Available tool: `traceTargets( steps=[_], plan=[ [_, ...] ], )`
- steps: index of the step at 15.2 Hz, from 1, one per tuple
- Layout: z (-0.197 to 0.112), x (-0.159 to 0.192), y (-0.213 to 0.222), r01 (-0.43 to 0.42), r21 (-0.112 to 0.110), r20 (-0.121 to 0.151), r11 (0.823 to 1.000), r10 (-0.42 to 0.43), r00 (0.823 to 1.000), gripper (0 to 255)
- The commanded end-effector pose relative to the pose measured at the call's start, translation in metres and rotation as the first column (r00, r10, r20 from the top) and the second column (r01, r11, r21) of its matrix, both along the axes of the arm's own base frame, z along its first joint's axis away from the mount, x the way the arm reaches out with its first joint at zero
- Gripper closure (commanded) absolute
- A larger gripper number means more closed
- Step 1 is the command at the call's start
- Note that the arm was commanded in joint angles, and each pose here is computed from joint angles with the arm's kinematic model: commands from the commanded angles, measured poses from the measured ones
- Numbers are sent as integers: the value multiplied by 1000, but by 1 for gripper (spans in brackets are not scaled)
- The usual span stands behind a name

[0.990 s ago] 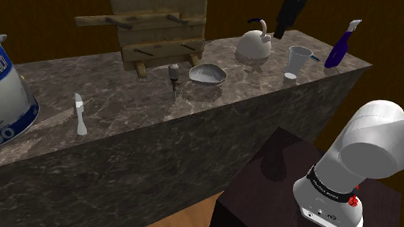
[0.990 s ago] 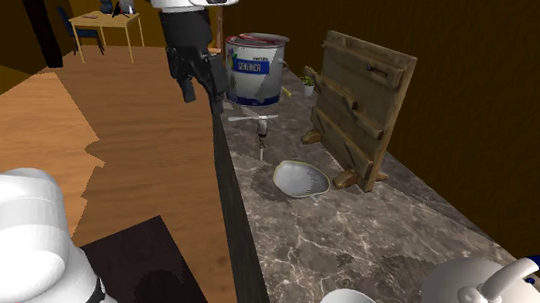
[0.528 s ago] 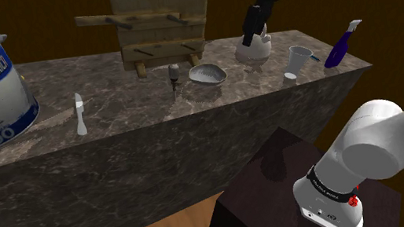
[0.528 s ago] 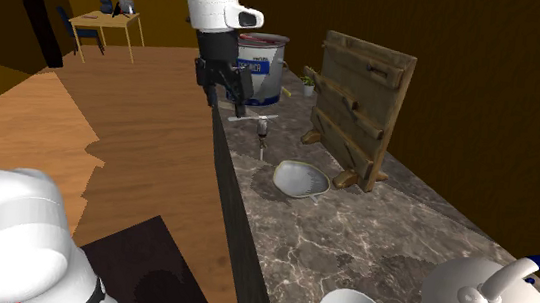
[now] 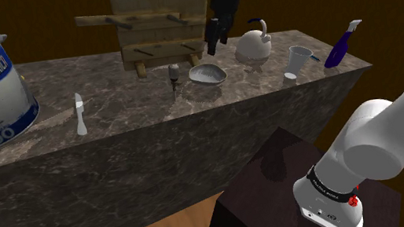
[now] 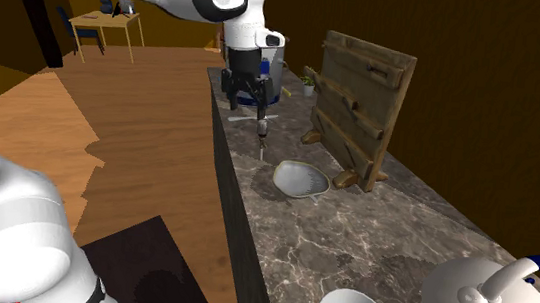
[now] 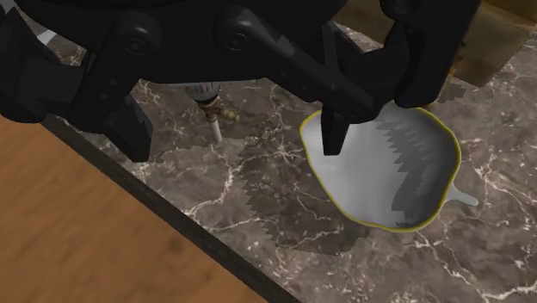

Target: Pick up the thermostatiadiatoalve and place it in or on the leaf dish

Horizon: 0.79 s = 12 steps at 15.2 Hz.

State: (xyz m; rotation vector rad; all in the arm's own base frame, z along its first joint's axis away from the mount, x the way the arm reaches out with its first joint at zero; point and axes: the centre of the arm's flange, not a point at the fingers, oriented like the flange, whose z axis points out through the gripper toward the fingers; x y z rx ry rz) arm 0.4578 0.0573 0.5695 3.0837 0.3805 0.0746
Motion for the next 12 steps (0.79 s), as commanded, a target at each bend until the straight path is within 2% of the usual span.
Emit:
traceTargets(
  steps=[1, 10, 12],
  plan=[
    [-13, 21, 12, -16, 4, -9, 1000, 16, 1000, 0],
    [-66, 115, 70, -85, 19, -47, 996, 86, 995, 0],
    [-76, 123, 76, -91, 21, -51, 996, 92, 994, 0]
  ],
)
